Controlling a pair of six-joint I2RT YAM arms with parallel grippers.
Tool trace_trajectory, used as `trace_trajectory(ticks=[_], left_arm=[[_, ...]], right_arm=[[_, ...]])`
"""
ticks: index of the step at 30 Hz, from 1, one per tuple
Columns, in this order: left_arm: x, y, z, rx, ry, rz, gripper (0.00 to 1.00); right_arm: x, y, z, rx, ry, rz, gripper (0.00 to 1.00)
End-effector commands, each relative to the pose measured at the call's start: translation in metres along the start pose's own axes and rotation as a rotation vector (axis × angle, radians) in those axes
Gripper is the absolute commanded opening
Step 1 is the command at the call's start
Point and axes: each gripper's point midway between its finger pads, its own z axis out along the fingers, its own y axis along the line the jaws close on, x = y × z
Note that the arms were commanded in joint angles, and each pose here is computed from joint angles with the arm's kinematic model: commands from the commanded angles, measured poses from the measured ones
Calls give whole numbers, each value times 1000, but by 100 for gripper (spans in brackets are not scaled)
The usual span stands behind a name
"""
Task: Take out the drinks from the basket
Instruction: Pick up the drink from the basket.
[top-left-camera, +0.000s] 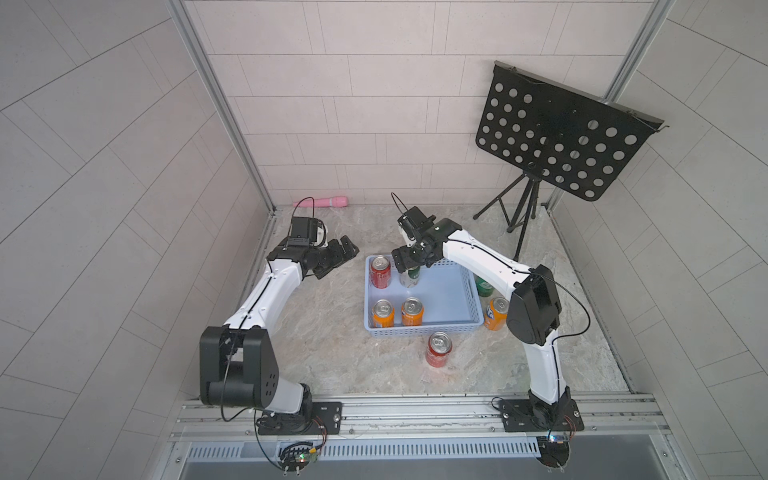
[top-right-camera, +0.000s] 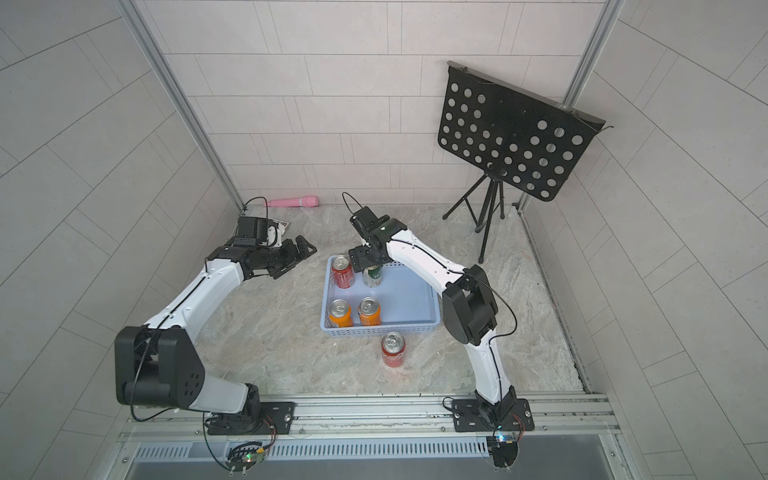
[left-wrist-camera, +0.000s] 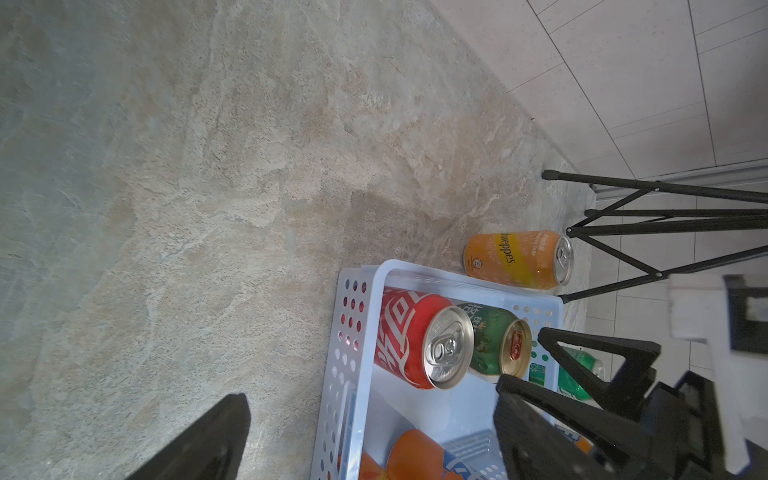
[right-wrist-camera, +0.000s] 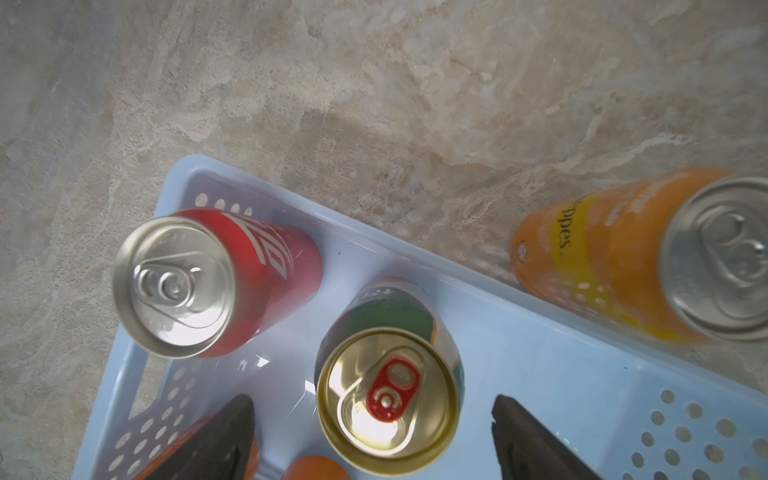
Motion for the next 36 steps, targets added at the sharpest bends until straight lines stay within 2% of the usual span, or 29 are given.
trace_trajectory(ticks=[1,10,15,22,30,36], left_arm=[[4,0,0,22,13,-12,100],[2,-2,-2,26,2,-11,100],[1,-2,-7,16,-20,2,100],[2,-2,-3,22,-4,-8,100],[1,-2,-5,19,-10,-1,100],[2,-3,-5,22,-7,-1,100]], right_arm=[[5,-8,5,28,32,0,92],[10,-12,31,48,71,12,91],[18,-10,46,36,104,29,88],[19,-12,42,47,94,48,79],[15,-7,33,17,81,63,47],[10,-7,18,16,58,65,30]])
